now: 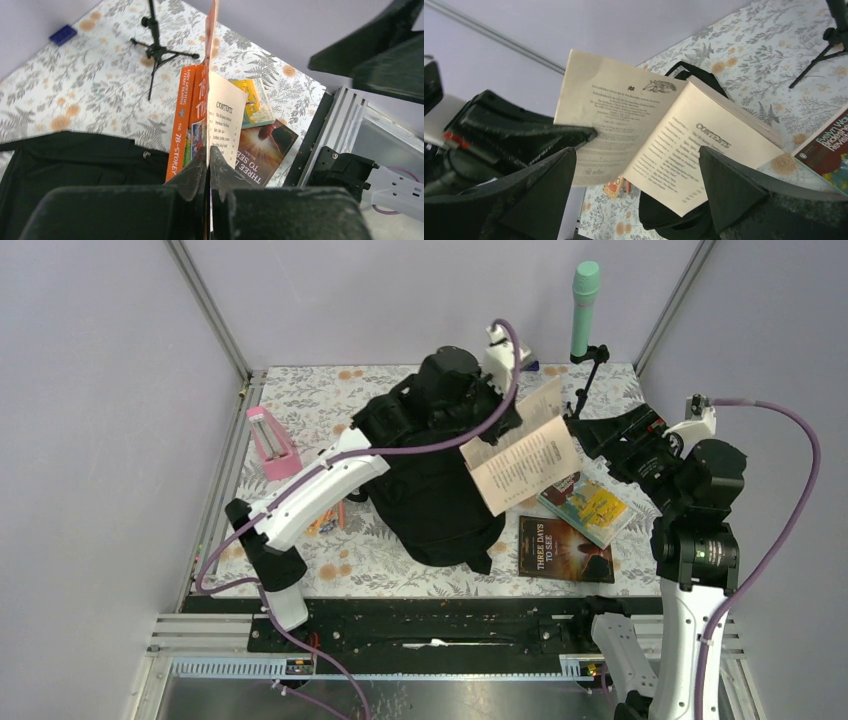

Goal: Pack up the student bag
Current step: Pick up the book from the center of the board.

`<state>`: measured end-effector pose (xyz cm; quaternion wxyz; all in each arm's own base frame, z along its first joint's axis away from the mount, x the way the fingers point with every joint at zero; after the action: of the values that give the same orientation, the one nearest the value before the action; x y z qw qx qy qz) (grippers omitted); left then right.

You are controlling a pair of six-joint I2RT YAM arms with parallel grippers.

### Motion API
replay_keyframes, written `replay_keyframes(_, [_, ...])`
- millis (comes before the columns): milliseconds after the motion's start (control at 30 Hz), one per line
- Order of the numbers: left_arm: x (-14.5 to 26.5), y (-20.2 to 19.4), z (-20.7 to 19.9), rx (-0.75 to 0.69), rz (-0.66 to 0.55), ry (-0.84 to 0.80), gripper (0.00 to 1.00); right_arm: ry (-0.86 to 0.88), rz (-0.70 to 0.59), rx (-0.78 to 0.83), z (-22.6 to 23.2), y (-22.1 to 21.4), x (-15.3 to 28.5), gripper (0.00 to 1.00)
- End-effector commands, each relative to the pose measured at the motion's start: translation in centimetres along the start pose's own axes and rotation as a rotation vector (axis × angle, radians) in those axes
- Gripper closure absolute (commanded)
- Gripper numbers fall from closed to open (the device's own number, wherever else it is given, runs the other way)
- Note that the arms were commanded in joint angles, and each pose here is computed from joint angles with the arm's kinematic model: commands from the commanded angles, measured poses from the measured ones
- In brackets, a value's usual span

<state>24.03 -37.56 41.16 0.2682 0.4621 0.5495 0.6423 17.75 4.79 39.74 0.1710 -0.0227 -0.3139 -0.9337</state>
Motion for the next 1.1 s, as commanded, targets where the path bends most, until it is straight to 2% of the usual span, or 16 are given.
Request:
replay_keyframes(0, [6.3, 5.5, 0.1, 0.082, -0.216, 0.006, 1.00, 0.112, 0.028, -0.002, 0.5, -0.7, -0.1, 0.00])
replay_keyframes(267, [12.1, 6.9, 0.5, 0.095, -0.305, 0.048, 1.00, 0.303, 0.084, -0.124, -2.1, -4.0, -1.6, 0.00])
replay_keyframes(400, [14.5, 8.4, -0.3, 0.141, -0.398, -0.042, 1.00, 0.421, 0.123, -0.112, -2.6, -5.2, -2.2, 0.00])
replay_keyframes(533, [16.3, 9.2, -0.9, 0.142, -0.440, -0.062, 1.00, 0.506, 0.128, -0.117, -2.4, -5.4, -3.2, 0.00])
replay_keyframes(667, [17.6, 9.6, -1.2, 0.141, -0.463, -0.072, 1.00, 0.637, 0.190, -0.175, -1.0, -6.1, -4.2, 0.00])
replay_keyframes(800, [18.7, 10.3, -2.1, 0.150, -0.499, -0.140, 1.00, 0.781, 0.273, -0.150, 2.0, -7.3, -4.3, 0.00])
replay_keyframes(1067, [21.6, 12.0, -3.4, 0.132, -0.590, -0.210, 1.00, 0.941, 0.303, -0.179, 5.2, -8.1, -5.1, 0.00])
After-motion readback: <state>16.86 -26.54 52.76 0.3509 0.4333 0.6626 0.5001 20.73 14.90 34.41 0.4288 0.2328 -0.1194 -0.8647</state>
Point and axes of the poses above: each gripper's point midway between its finger pads, its own x axis back along the fingers, its own z axis along the line the jaws close on, y = z × x, the point moved 7 cm from there along x, back along the fingers, and after that the axes turned 7 degrees about -x, right-handed, at the moved point
